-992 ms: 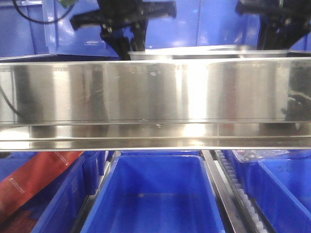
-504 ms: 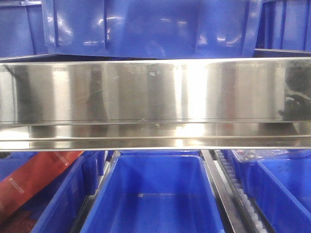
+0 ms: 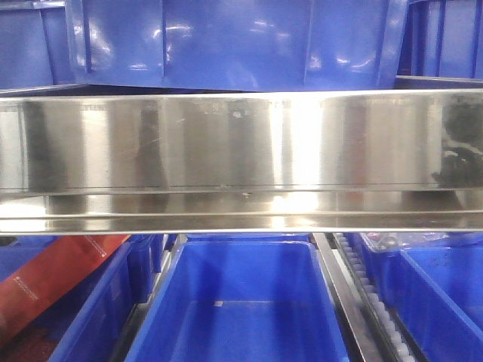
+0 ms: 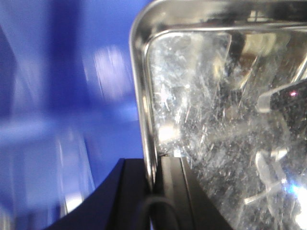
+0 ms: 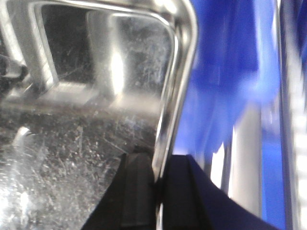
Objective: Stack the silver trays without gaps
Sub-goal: 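Lift the held silver tray up off the shelf with both grippers, then drive the base away from the shelf holding the tray in both grippers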
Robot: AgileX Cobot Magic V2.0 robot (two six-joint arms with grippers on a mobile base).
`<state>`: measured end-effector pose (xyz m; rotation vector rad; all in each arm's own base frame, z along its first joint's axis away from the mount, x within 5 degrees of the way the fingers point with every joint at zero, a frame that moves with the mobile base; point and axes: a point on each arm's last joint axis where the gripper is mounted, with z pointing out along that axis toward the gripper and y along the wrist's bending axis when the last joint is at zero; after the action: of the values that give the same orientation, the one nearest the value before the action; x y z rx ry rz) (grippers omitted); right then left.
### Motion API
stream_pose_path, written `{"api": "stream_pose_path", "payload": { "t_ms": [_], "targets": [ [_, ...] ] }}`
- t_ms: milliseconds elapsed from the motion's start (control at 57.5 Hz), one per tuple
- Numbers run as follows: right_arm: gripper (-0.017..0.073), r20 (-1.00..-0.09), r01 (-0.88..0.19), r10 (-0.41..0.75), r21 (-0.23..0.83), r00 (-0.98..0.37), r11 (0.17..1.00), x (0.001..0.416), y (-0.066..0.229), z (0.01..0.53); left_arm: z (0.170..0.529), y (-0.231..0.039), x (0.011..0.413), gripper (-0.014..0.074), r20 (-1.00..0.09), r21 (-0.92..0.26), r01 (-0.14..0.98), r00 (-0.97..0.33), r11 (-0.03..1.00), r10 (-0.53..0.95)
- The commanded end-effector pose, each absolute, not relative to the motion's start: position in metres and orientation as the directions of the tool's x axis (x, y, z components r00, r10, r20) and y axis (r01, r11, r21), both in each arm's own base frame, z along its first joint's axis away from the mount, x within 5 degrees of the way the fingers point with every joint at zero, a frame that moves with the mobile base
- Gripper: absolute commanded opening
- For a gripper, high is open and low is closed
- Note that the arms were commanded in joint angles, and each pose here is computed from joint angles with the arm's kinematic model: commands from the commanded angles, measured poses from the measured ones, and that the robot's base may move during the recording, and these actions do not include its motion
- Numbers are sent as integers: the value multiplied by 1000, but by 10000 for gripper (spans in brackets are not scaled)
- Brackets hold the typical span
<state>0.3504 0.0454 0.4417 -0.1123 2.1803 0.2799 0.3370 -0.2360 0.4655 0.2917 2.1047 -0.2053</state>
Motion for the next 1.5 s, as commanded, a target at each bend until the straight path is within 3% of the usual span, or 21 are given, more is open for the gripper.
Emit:
{"api": "stream_pose_path", "payload": {
  "t_ms": [0,1479],
  "targets": [
    [-79,-850,-196,-10,109,-527,975,347,43,453,482,-231,334,1,-896,-10,291,-427,957,120],
    [-79,-864,-193,-4,108,-504,975,348,43,455,482,-232,334,1,-901,-12,294,-418,956,118]
  ]
}}
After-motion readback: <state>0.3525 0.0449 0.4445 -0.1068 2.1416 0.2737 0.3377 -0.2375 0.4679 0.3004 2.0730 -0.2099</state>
